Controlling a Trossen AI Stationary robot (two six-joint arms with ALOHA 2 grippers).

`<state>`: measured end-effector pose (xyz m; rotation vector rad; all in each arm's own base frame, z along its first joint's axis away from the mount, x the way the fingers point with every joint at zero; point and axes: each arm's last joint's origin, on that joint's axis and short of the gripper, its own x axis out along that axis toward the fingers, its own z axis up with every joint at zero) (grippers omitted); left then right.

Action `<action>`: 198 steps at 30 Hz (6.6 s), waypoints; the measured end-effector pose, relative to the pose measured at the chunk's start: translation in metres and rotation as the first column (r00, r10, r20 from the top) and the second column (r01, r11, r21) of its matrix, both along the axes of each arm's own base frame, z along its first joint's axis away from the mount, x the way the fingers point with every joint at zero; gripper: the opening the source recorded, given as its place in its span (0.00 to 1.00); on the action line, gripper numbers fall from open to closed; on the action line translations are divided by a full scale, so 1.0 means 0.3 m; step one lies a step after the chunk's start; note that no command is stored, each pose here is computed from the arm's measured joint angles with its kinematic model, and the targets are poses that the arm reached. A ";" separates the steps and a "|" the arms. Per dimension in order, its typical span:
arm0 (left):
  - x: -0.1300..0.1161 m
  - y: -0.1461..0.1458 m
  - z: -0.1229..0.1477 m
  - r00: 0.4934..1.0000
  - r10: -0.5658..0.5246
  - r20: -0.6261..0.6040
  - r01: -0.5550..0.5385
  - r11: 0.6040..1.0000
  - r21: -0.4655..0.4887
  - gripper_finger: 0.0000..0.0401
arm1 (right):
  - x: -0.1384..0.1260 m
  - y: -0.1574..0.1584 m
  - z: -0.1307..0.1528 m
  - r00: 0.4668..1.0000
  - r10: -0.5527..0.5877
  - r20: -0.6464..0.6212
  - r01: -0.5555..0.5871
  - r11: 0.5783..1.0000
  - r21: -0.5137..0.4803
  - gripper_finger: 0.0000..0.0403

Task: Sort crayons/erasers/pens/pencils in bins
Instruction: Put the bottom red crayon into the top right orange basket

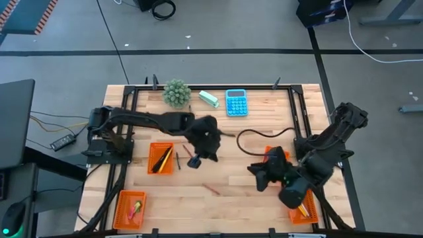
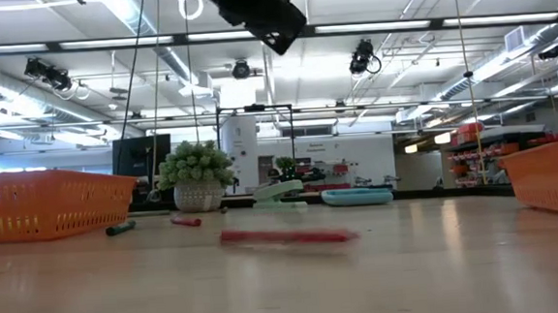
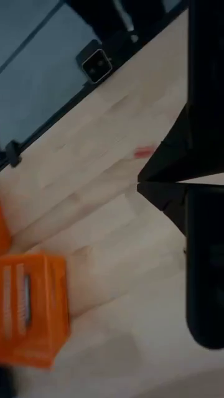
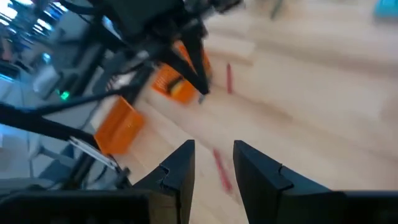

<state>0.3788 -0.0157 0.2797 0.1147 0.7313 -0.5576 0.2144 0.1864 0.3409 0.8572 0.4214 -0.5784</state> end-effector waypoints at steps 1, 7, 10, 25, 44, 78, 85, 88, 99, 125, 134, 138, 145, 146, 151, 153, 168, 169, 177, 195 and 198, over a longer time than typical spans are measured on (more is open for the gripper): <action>-0.006 0.010 0.011 1.000 0.012 0.004 -0.012 1.000 -0.005 0.05 | -0.006 0.001 0.020 1.000 -0.002 0.016 0.003 1.000 -0.024 0.29; -0.050 0.036 0.022 0.992 0.044 -0.115 -0.054 0.995 -0.087 0.03 | -0.018 -0.008 0.085 0.998 -0.020 0.054 0.022 0.998 -0.052 0.29; -0.084 -0.016 0.006 0.976 -0.035 -0.216 0.011 0.994 -0.111 0.02 | -0.015 -0.012 0.080 0.998 -0.033 0.054 0.035 0.999 -0.037 0.29; -0.178 -0.377 -0.022 0.917 -0.192 -0.351 0.182 0.981 -0.060 0.19 | -0.022 -0.013 -0.046 0.998 -0.030 -0.062 0.027 0.998 -0.053 0.29; -0.232 -0.508 -0.023 0.898 -0.013 -0.441 -0.006 0.999 -0.042 0.12 | -0.073 0.035 -0.189 0.983 -0.011 -0.185 0.040 0.987 0.156 0.29; -0.349 -0.685 -0.027 0.900 0.064 -0.432 -0.048 0.998 0.047 0.40 | -0.069 0.031 -0.186 0.987 -0.026 -0.157 0.047 0.990 0.130 0.29; -0.396 -0.770 -0.017 0.935 0.129 -0.330 -0.115 0.992 0.061 0.44 | -0.062 0.022 -0.182 0.990 -0.105 -0.090 0.117 0.983 0.142 0.29; -0.423 -0.819 -0.022 0.954 0.127 -0.272 -0.111 0.991 0.075 0.42 | -0.053 0.013 -0.182 0.989 -0.116 -0.091 0.128 0.982 0.141 0.29; -0.404 -0.883 0.008 0.944 0.143 -0.297 -0.139 0.990 0.033 0.40 | -0.004 -0.025 -0.178 0.977 -0.202 -0.062 0.211 0.956 0.203 0.29; -0.192 -1.042 -0.190 0.889 0.178 -0.421 -0.056 0.957 0.285 0.35 | -0.020 -0.021 -0.182 0.982 0.031 -0.189 -0.048 0.995 -0.088 0.29; -0.188 -1.046 -0.209 0.885 0.171 -0.434 -0.043 0.957 0.288 0.36 | -0.023 -0.017 -0.183 0.991 -0.005 -0.137 -0.008 0.995 -0.096 0.29; -0.188 -1.042 -0.246 0.865 0.190 -0.464 -0.031 0.944 0.329 0.35 | -0.023 -0.017 -0.184 0.991 -0.005 -0.137 -0.008 0.995 -0.097 0.29; -0.170 -1.029 -0.259 0.866 0.213 -0.452 -0.051 0.938 0.344 0.32 | -0.021 -0.021 -0.181 0.994 -0.020 -0.112 0.006 0.992 -0.128 0.29; -0.165 -1.027 -0.258 0.868 0.216 -0.447 -0.056 0.938 0.343 0.31 | -0.021 -0.021 -0.181 0.994 -0.021 -0.110 0.006 0.991 -0.131 0.29; -0.144 -1.030 -0.267 0.887 0.206 -0.413 -0.064 0.941 0.331 0.31 | -0.021 -0.021 -0.181 0.993 -0.015 -0.114 -0.001 0.990 -0.139 0.29; -0.140 -1.039 -0.274 0.886 0.219 -0.408 -0.091 0.946 0.312 0.31 | -0.021 -0.021 -0.181 0.993 -0.015 -0.114 -0.001 0.990 -0.140 0.29; -0.217 -1.131 -0.323 0.889 0.166 -0.427 -0.023 0.947 0.319 0.33 | -0.027 0.002 -0.194 0.995 -0.017 -0.103 0.004 0.992 -0.125 0.29; -0.217 -1.131 -0.330 0.885 0.174 -0.431 -0.029 0.946 0.324 0.34 | -0.024 0.005 -0.198 0.995 -0.019 -0.101 0.006 0.992 -0.127 0.29; -0.201 -1.128 -0.386 0.863 0.230 -0.449 -0.071 0.937 0.343 0.34 | 0.006 0.036 -0.255 0.992 -0.036 -0.123 0.019 0.990 -0.138 0.29; -0.193 -1.128 -0.437 0.853 0.252 -0.457 -0.073 0.924 0.374 0.30 | 0.049 0.094 -0.330 0.992 -0.071 -0.107 0.069 0.997 -0.022 0.29; -0.192 -1.129 -0.439 0.853 0.253 -0.456 -0.073 0.924 0.376 0.28 | 0.049 0.095 -0.330 0.992 -0.070 -0.108 0.068 0.997 -0.022 0.29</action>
